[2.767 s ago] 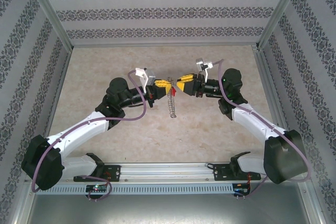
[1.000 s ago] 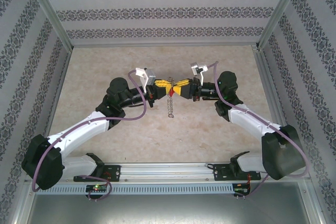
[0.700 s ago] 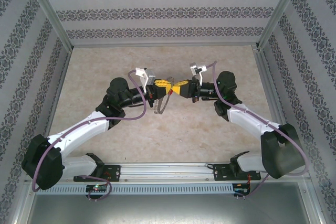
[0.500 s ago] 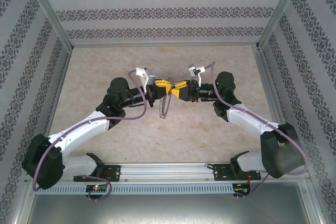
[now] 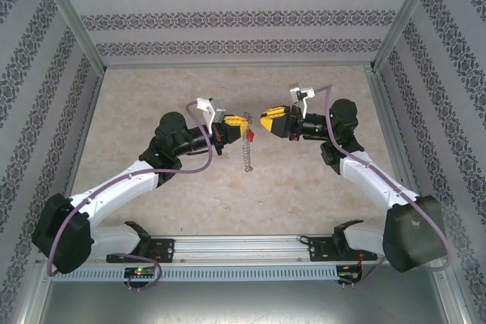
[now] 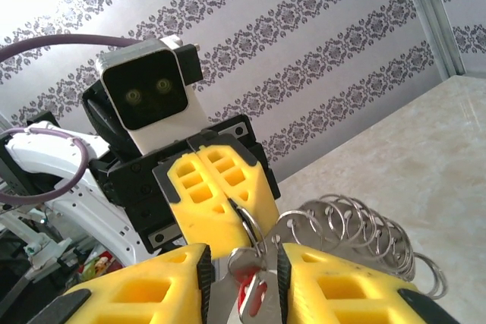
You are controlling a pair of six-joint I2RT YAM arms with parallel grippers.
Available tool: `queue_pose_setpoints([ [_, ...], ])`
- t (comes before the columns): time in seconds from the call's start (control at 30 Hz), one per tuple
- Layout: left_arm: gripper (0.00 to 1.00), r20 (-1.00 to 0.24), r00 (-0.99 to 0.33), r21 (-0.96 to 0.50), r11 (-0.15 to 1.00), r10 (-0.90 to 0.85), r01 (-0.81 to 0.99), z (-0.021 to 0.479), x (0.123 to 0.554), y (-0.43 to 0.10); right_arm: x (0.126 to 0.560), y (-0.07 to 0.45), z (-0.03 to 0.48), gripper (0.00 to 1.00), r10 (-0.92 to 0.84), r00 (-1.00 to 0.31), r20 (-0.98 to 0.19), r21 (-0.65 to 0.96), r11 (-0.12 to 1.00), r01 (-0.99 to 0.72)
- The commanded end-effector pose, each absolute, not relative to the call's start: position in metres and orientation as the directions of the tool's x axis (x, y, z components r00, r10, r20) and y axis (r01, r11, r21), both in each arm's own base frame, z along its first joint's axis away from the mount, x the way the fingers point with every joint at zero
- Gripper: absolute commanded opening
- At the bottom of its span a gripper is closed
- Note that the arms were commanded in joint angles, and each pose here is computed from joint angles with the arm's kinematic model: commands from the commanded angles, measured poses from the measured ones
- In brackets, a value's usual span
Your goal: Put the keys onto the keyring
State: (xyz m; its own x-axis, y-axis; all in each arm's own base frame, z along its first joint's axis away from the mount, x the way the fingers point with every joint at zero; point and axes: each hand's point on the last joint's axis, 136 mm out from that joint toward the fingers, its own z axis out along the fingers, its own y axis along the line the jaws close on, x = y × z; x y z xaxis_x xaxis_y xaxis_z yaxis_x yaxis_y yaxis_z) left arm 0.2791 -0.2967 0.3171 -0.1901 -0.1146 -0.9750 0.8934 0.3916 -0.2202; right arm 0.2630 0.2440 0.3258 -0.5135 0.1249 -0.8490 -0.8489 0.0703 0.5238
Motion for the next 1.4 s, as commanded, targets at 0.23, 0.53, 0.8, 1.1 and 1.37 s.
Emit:
queue_pose_setpoints([
  [0.23, 0.00, -0.978, -0.127, -0.178, 0.351, -0.163, 0.919, 0.344, 0.270, -0.300, 0.261, 0.263, 0.327, 0.32, 0.094, -0.477, -0.874, 0.481, 0.020, -0.877],
  [0.53, 0.00, -0.978, -0.130, -0.181, 0.353, -0.165, 0.918, 0.344, 0.272, -0.300, 0.256, 0.268, 0.315, 0.32, 0.086, -0.486, -0.870, 0.489, 0.013, -0.872],
  [0.8, 0.00, -0.977, -0.129, -0.182, 0.354, -0.167, 0.917, 0.344, 0.272, -0.301, 0.254, 0.270, 0.308, 0.31, 0.085, -0.492, -0.867, 0.495, 0.016, -0.869],
  [1.1, 0.00, -0.977, -0.138, -0.188, 0.351, -0.162, 0.917, 0.341, 0.273, -0.302, 0.257, 0.271, 0.311, 0.27, 0.095, -0.483, -0.871, 0.487, 0.021, -0.873],
  [1.37, 0.00, -0.977, -0.139, -0.188, 0.351, -0.162, 0.917, 0.341, 0.273, -0.302, 0.259, 0.273, 0.315, 0.18, 0.095, -0.478, -0.873, 0.482, 0.012, -0.876],
])
